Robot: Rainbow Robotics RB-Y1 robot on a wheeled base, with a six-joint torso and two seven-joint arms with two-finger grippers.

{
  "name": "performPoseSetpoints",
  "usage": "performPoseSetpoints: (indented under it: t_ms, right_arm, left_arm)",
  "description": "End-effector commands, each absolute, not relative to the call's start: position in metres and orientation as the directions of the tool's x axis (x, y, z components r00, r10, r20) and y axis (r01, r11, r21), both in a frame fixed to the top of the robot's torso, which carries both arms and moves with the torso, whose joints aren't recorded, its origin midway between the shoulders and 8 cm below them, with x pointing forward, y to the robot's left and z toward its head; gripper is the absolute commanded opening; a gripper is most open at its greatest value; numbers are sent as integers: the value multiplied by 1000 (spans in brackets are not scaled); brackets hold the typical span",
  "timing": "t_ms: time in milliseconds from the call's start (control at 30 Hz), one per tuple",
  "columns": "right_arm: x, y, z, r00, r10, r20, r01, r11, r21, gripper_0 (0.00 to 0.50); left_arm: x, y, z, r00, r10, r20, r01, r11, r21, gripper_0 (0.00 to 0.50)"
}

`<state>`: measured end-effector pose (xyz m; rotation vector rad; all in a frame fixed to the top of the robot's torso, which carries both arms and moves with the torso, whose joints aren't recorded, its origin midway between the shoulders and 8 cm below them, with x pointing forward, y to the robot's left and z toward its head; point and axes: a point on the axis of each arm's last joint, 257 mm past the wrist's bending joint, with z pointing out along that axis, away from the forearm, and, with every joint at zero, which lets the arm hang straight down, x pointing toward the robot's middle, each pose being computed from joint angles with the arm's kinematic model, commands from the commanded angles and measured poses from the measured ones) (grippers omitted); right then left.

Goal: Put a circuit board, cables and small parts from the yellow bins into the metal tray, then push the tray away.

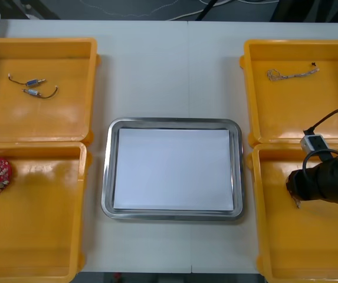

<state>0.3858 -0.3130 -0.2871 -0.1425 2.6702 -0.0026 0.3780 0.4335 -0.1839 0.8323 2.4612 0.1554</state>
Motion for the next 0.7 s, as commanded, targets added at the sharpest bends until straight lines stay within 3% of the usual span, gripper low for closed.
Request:
performPoseSetpoints:
  t_ms: [33,267,700]
  right_arm:
    - [380,-304,-311,-892,-122,-434,-129,992,-12,500]
    - [384,-301,-318,-886,-123,-447,-132,991,-11,500]
    - [382,-304,-323,-887,-136,-441,-134,990,-36,500]
  left_arm:
    - [375,460,-179,-631,661,-407,564,750,345,500]
    - [372,469,-186,-591,709,-386,597,706,381,500]
    - [364,481,-212,-569,730,-378,592,683,428,500]
